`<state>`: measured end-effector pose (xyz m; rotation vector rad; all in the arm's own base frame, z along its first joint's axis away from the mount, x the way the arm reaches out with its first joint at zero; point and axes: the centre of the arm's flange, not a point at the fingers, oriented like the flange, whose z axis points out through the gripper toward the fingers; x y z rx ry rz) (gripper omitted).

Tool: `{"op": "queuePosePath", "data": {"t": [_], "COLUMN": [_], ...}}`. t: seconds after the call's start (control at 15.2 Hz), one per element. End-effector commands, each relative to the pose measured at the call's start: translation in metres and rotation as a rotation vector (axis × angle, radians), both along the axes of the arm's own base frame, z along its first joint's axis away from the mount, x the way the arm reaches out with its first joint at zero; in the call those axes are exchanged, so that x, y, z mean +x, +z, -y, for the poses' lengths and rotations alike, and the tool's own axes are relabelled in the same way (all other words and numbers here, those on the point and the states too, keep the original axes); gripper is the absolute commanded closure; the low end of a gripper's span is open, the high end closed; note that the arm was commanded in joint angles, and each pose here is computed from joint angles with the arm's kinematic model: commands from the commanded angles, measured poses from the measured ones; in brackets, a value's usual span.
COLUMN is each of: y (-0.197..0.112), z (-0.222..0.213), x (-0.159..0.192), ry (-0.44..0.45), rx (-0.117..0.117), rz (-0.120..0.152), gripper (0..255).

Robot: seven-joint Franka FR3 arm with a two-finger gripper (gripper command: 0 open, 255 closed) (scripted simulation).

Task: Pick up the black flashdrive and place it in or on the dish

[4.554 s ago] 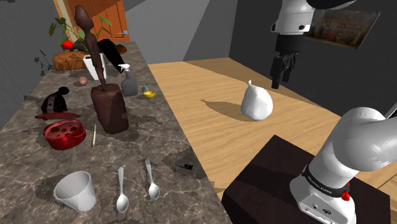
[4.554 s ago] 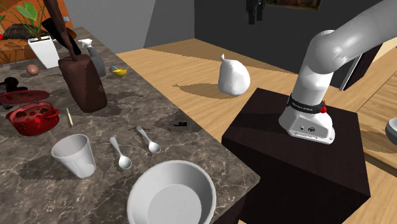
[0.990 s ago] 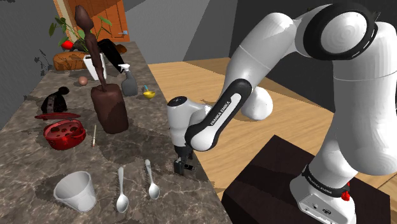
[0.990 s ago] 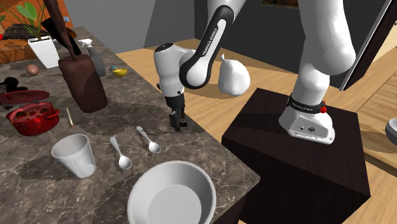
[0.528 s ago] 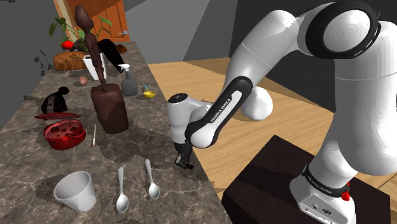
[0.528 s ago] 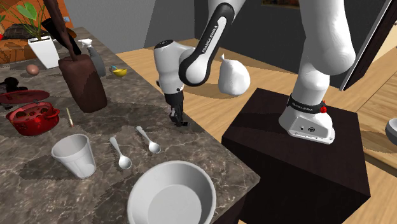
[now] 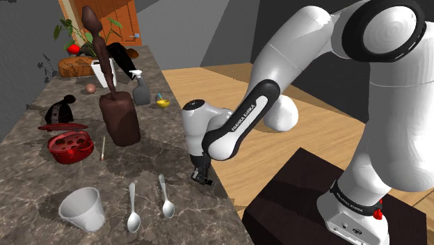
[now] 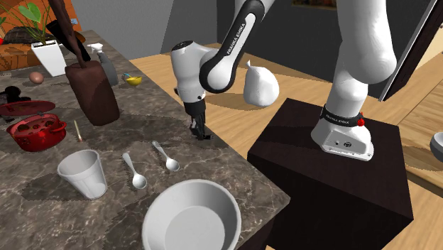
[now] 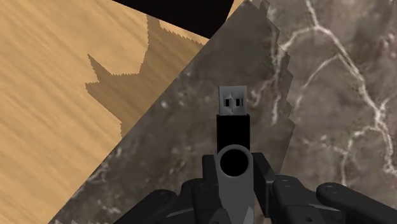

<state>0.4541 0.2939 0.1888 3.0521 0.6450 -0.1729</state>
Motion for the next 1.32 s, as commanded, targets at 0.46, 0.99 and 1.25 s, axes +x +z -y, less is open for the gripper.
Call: {"op": "queuePosePath", "data": {"t": [0.46,0.99,1.25], "y": [0.047,0.089,0.110], "z": [0.000,0.000,0.000], "x": [0.000,0.000,0.000], "ry": [0.001,0.001,0.001], "rx": [0.000,0.000,0.000], "rz": [-0.001,-0.001,-0.001], "gripper": [255,255,255]}}
